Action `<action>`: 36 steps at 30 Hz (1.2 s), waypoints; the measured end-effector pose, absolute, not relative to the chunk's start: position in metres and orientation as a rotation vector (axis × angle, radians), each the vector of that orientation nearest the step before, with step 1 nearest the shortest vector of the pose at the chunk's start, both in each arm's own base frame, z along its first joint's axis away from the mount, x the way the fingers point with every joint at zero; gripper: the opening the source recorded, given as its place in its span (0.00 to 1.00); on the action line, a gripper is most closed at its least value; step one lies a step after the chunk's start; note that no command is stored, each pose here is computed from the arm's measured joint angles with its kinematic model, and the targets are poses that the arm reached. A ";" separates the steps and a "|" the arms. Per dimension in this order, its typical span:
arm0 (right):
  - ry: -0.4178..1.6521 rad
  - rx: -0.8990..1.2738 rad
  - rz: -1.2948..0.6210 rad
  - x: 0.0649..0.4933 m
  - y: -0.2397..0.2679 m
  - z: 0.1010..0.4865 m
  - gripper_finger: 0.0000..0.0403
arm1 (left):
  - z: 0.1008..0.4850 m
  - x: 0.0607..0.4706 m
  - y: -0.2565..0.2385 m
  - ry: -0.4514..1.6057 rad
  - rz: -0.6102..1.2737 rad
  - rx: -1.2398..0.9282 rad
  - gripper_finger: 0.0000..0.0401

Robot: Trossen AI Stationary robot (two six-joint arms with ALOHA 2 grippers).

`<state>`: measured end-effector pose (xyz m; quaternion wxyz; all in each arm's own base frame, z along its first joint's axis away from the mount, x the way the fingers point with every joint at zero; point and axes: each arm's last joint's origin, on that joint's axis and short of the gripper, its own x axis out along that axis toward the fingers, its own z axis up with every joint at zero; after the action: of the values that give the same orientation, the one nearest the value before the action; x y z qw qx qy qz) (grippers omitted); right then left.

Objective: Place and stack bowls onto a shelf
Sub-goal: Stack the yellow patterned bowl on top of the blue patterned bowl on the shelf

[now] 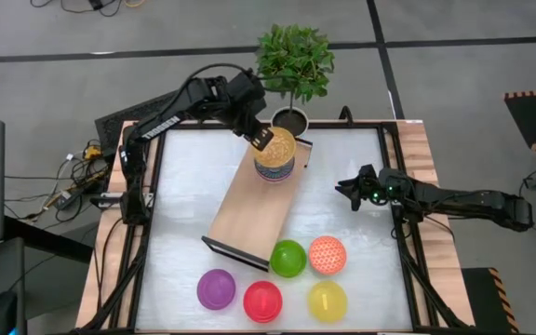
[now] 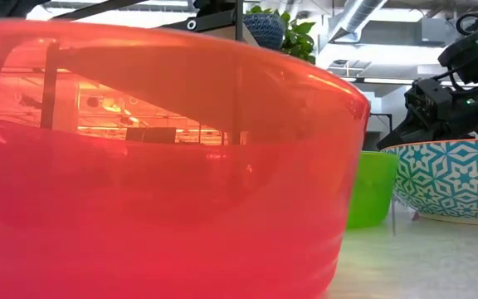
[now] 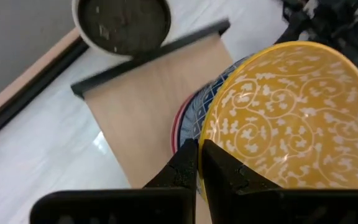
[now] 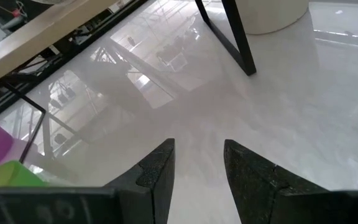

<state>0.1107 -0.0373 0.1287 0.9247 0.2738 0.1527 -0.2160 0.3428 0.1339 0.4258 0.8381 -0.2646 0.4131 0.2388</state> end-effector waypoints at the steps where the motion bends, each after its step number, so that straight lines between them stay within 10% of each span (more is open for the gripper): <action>1: 0.313 0.562 -0.443 0.111 -0.037 0.129 0.41 | 0.425 0.342 0.134 0.886 0.507 -0.559 0.00; 36: 0.304 0.554 -0.469 0.111 -0.038 0.129 0.41 | 0.401 0.344 0.150 0.954 0.493 -0.619 0.00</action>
<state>0.1106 -0.0381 0.1291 0.9237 0.2699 0.1479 -0.2283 0.3440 0.1499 0.4015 0.8140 -0.2900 0.4471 0.2312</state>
